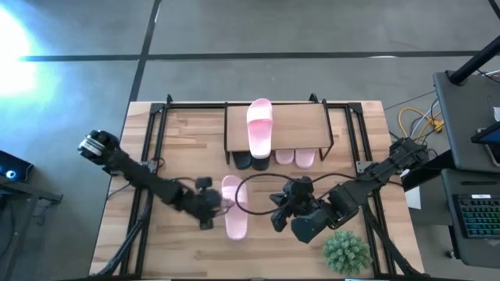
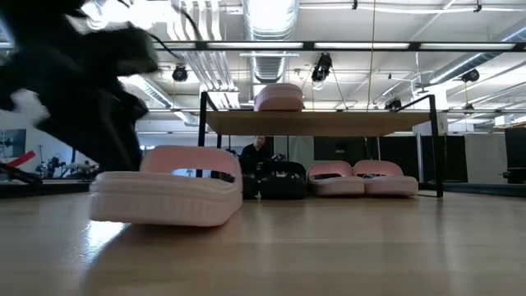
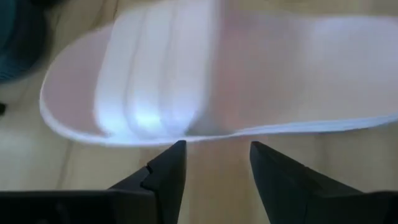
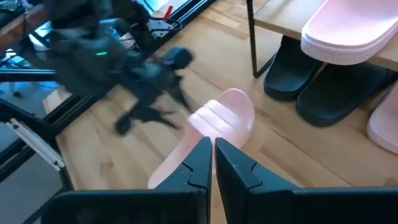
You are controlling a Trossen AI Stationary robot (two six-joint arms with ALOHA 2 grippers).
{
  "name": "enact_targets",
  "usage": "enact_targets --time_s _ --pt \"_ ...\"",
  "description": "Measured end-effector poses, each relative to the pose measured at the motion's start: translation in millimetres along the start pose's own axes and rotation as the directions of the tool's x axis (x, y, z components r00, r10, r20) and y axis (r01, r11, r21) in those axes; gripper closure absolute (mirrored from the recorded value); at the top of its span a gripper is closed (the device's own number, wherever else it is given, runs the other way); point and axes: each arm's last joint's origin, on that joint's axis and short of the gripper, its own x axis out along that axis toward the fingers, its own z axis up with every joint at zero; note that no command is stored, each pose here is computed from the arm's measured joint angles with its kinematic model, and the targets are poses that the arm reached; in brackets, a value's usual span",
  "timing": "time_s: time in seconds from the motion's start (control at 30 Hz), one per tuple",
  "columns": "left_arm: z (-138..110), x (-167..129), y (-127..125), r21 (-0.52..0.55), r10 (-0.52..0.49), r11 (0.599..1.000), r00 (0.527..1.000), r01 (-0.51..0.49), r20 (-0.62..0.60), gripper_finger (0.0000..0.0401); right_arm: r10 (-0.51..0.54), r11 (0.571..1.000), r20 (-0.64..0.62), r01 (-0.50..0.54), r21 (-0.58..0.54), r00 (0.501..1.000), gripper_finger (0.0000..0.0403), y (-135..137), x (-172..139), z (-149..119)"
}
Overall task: Pick and place slides into the shelf
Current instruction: Put the pink slide on the shelf
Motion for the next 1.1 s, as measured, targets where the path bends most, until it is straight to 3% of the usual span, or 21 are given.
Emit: enact_targets --time_s 0.1,0.2,0.33,0.43,0.57,0.77,0.9,1.1 --pt "13 10 13 -0.046 0.021 0.999 0.998 -0.024 -0.054 0.0238 0.022 1.000 -0.031 -0.021 0.010 0.999 0.0390 1 0 -1" --pt "18 2 14 -0.027 0.035 0.999 0.995 -0.037 -0.095 0.0238 0.050 0.997 -0.115 -0.055 -0.045 0.992 0.0390 4 4 -7" --pt "25 -31 8 -0.009 0.001 1.000 0.994 -0.002 -0.109 0.0238 0.026 0.980 -0.260 -0.076 -0.184 0.965 0.0390 7 27 -29" --pt "20 -57 6 -0.057 -0.026 0.998 0.991 0.019 -0.128 0.0238 -0.008 0.952 -0.321 -0.091 -0.292 0.947 0.0390 9 53 -44" --pt "7 -87 8 -0.200 -0.044 0.980 0.988 0.014 -0.146 0.0238 -0.010 0.923 -0.323 -0.115 -0.366 0.946 0.0390 14 92 -60" --pt "-10 -113 6 -0.301 0.081 0.949 0.995 -0.096 -0.060 0.0238 0.021 0.904 -0.295 -0.144 -0.402 0.955 0.0387 24 133 -67" --pt "-19 -118 4 -0.312 0.112 0.941 0.991 -0.129 -0.074 0.0238 -0.013 0.883 -0.284 -0.122 -0.453 0.959 0.0359 24 147 -69" --pt "-25 -115 -2 -0.278 0.134 0.947 0.985 -0.159 -0.106 0.0238 -0.100 0.849 -0.283 -0.067 -0.525 0.954 0.0287 11 174 -74"
